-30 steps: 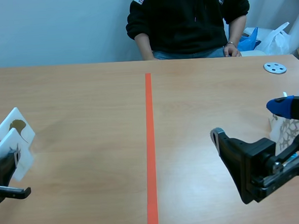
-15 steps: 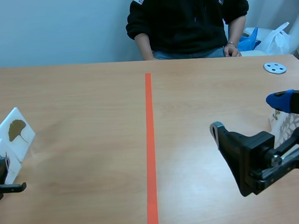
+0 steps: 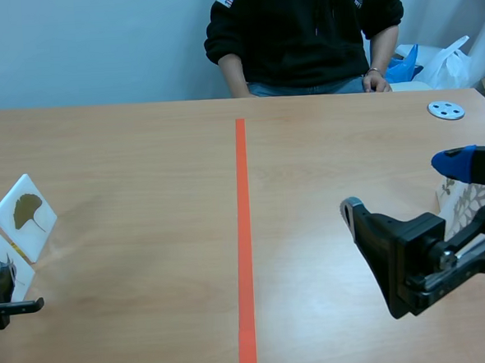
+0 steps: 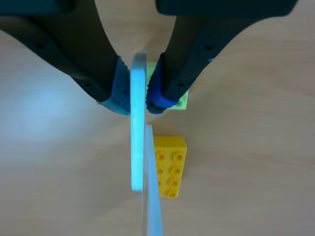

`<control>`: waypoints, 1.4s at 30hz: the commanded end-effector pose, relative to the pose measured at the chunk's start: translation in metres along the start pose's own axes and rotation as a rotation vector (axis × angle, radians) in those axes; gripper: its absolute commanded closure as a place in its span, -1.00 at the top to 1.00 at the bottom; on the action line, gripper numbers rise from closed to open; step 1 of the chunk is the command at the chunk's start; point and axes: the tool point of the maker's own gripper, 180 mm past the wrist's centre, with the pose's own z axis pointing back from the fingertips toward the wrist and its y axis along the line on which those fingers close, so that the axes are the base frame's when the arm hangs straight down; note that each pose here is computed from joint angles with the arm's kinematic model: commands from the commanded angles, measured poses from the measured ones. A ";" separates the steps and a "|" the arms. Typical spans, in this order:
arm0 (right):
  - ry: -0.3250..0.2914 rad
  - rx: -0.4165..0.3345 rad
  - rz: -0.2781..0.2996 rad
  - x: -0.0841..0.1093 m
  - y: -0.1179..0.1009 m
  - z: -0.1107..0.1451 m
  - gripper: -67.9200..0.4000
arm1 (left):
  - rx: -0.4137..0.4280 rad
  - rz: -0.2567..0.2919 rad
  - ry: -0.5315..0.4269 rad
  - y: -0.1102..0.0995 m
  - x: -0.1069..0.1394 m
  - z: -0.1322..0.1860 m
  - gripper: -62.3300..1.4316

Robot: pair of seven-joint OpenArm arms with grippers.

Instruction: Sort the leaf by its shape. The table is split by an orange tape line. A compound leaf with several leaflets goes to the left side, a simple leaf with one blade goes to the right side. Return to the home posture when a red brick is placed on the table.

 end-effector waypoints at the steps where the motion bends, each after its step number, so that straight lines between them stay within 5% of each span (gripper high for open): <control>1: -0.021 -0.006 0.007 0.006 -0.003 0.000 1.00 | -0.005 -0.003 -0.049 -0.001 0.013 0.000 -0.36; 5: -0.021 -0.006 0.007 0.006 -0.003 0.000 1.00 | -0.006 -0.006 -0.057 -0.001 0.016 0.000 0.13; 15: -0.021 -0.006 0.006 0.005 -0.003 0.000 1.00 | 0.004 0.104 -0.163 0.019 0.063 0.011 0.99; 22: -0.020 -0.006 0.006 0.005 -0.003 0.000 1.00 | -0.081 0.123 -0.213 0.003 0.108 0.041 1.00; 31: -0.018 -0.006 0.007 0.005 -0.004 0.000 1.00 | -0.406 -0.007 -0.279 -0.084 0.164 0.101 1.00; 35: -0.008 -0.007 0.008 0.003 -0.004 0.000 1.00 | -0.505 -0.044 -0.254 -0.110 0.163 0.115 1.00; 42: 0.000 -0.007 0.004 0.001 -0.003 0.001 1.00 | -0.631 -0.029 -0.150 -0.156 0.131 0.125 1.00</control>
